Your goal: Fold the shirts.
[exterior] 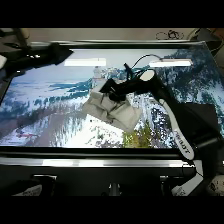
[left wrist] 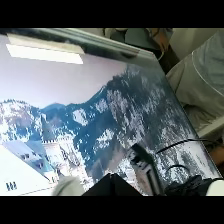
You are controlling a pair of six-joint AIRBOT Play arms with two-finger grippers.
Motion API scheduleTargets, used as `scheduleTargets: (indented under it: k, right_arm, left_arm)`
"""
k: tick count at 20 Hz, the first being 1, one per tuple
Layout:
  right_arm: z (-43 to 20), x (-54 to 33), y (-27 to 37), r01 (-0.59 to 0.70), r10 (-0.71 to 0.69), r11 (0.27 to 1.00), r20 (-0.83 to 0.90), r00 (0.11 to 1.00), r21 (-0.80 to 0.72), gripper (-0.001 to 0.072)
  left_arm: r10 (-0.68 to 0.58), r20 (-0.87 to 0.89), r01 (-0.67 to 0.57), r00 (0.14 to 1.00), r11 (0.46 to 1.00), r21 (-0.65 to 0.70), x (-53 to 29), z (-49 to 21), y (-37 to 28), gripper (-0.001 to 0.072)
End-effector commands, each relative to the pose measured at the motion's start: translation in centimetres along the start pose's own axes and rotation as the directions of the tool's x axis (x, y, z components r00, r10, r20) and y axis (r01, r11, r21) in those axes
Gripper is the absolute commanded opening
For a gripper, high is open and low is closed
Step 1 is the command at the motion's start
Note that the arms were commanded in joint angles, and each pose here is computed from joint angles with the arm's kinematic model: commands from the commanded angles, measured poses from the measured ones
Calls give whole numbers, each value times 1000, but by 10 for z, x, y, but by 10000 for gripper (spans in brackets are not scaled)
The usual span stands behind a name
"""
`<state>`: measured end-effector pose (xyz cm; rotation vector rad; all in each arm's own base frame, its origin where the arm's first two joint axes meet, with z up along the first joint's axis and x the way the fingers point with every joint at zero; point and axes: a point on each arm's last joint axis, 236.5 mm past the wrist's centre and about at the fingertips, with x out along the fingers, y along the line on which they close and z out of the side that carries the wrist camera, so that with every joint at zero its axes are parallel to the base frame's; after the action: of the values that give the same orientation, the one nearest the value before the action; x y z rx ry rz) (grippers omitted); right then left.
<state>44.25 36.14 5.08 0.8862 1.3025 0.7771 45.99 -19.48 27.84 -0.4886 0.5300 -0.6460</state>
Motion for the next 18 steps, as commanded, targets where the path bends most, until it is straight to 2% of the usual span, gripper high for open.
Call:
scheduleTargets:
  k: [1, 3, 5, 6, 7, 8, 9, 11, 13, 15, 17, 18]
  right_arm:
    - [12, 13, 16, -150, 149, 985, 29, 988, 79, 697]
    - [12, -34, 6, -69, 69, 998, -5, 998, 7, 695]
    - [12, -103, -45, 194, -195, 980, -8, 981, -37, 695]
    - [5, -146, -87, 386, -388, 921, -26, 921, -45, 693]
    - [-5, -195, -134, 586, -585, 810, -59, 809, -3, 670]
    - [-21, -230, -170, 710, -702, 703, -116, 702, 46, 658]
    - [-39, -237, -190, 737, -718, 672, -184, 672, 72, 658]
    - [-68, -194, -202, 640, -596, 757, -261, 759, 132, 665]
    - [-71, -146, -205, 543, -507, 817, -206, 837, 195, 663]
    - [-66, -115, -212, 512, -493, 831, -141, 859, 216, 661]
    - [-69, -88, -212, 480, -454, 844, -155, 877, 241, 658]
    - [-70, -75, -207, 441, -411, 861, -162, 897, 254, 605]
  left_arm:
    - [34, 51, -38, 998, 996, 83, -47, 16, -17, 25]
    - [60, 9, -61, 998, 993, 106, -48, 6, -11, 25]
    - [131, -22, -126, 991, 981, 151, -48, -1, 7, 26]
    - [167, -36, -159, 985, 972, 174, -49, -4, 16, 25]
    - [210, -48, -196, 977, 960, 199, -50, -7, 27, 25]
    - [251, -62, -232, 966, 947, 224, -52, -11, 38, 25]
    - [286, -77, -262, 955, 937, 229, -54, -14, 46, 25]
    - [338, -101, -306, 936, 920, 246, -59, -20, 58, 26]
    - [348, -116, -311, 930, 916, 252, -60, -24, 61, 25]
    - [348, -136, -308, 927, 918, 252, -61, -28, 61, 26]
    - [348, -148, -305, 926, 919, 251, -62, -31, 60, 25]
    - [347, -146, -306, 926, 920, 245, -61, -31, 60, 26]
